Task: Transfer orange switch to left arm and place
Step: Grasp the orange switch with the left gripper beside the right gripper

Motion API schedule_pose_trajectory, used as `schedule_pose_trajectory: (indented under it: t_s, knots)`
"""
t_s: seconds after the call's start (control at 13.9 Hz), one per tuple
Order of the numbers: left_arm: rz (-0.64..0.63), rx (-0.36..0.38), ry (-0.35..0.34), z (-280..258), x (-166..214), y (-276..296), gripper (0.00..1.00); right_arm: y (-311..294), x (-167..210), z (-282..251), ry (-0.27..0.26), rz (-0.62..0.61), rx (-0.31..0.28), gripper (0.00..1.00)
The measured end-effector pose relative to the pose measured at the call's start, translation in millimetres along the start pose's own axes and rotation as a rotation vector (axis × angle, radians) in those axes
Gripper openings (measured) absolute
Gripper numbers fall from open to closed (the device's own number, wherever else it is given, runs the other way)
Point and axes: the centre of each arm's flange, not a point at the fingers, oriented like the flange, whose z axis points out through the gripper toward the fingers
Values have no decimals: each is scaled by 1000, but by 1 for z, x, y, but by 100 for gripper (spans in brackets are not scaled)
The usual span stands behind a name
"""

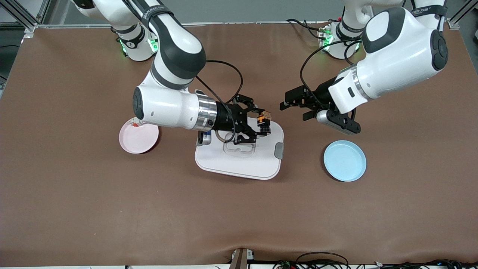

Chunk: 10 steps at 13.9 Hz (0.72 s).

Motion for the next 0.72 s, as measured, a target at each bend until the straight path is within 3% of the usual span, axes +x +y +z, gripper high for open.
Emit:
schedule_pose_trajectory:
  t_s: [0.72]
  knots:
    - [-106, -16, 23, 14, 10, -4, 97, 3, -25, 15, -37, 29, 41, 72]
